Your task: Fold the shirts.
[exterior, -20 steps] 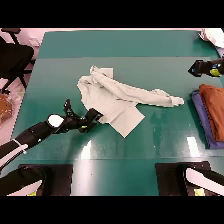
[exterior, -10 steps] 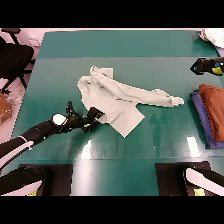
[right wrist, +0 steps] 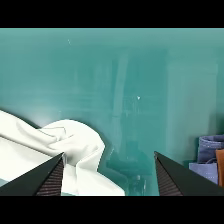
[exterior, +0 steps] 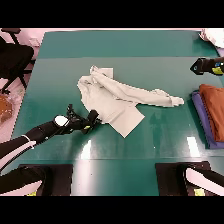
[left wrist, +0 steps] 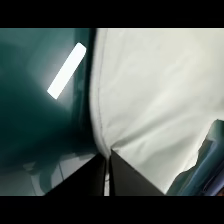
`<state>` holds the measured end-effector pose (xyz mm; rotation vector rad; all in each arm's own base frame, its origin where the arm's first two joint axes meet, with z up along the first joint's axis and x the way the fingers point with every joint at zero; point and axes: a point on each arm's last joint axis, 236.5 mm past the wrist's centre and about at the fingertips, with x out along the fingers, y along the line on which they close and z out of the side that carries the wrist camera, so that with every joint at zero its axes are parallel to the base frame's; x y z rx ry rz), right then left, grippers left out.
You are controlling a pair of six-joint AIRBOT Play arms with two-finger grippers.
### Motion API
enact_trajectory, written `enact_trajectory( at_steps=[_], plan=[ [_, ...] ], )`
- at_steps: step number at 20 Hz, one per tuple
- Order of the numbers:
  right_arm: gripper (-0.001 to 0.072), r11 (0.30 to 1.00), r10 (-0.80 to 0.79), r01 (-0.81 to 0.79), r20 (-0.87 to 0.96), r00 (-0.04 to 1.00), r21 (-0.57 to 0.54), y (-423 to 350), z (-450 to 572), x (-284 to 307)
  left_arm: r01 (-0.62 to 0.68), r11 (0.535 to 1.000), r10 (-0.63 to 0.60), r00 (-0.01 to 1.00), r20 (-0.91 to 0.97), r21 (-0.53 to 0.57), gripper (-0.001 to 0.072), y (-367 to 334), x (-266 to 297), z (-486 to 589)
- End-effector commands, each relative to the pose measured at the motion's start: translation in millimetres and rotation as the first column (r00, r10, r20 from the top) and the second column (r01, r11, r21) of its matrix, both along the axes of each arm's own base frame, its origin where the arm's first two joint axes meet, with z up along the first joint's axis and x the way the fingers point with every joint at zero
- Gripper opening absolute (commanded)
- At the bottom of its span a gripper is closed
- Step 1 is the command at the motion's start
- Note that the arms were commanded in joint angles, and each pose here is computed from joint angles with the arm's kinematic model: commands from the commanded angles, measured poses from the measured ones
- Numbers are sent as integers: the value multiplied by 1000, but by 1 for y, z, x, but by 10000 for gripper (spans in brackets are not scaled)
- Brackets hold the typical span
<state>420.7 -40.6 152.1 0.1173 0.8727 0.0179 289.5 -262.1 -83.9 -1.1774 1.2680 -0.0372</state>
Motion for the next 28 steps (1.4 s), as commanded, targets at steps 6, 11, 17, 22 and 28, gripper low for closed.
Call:
enact_trajectory(
  at_steps=[6, 11, 17, 22, 28],
  plan=[
    [610, 1000, 2, -2, -16, 1000, -6, -1, -2, -3, -8, 1000, 6, 996, 91, 20, 23, 6, 15, 13],
    [610, 995, 81, -68, -199, 977, 69, 3, -35, -35, 157, 969, -213, 918, 333, 188, 22, 13, 20, 50],
    [590, 973, 229, -204, -358, 905, 107, 26, -97, -68, 251, 915, -375, 818, 437, 315, 22, 19, 11, 81],
    [590, 830, 533, -557, -311, 787, 14, 106, -97, -79, 300, 804, -550, 702, 452, 514, 22, 36, 8, 93],
    [589, 728, 656, -685, -313, 687, 20, 164, -101, -92, 374, 588, -682, 706, 192, 717, 23, 114, 1, 84]
  ],
)
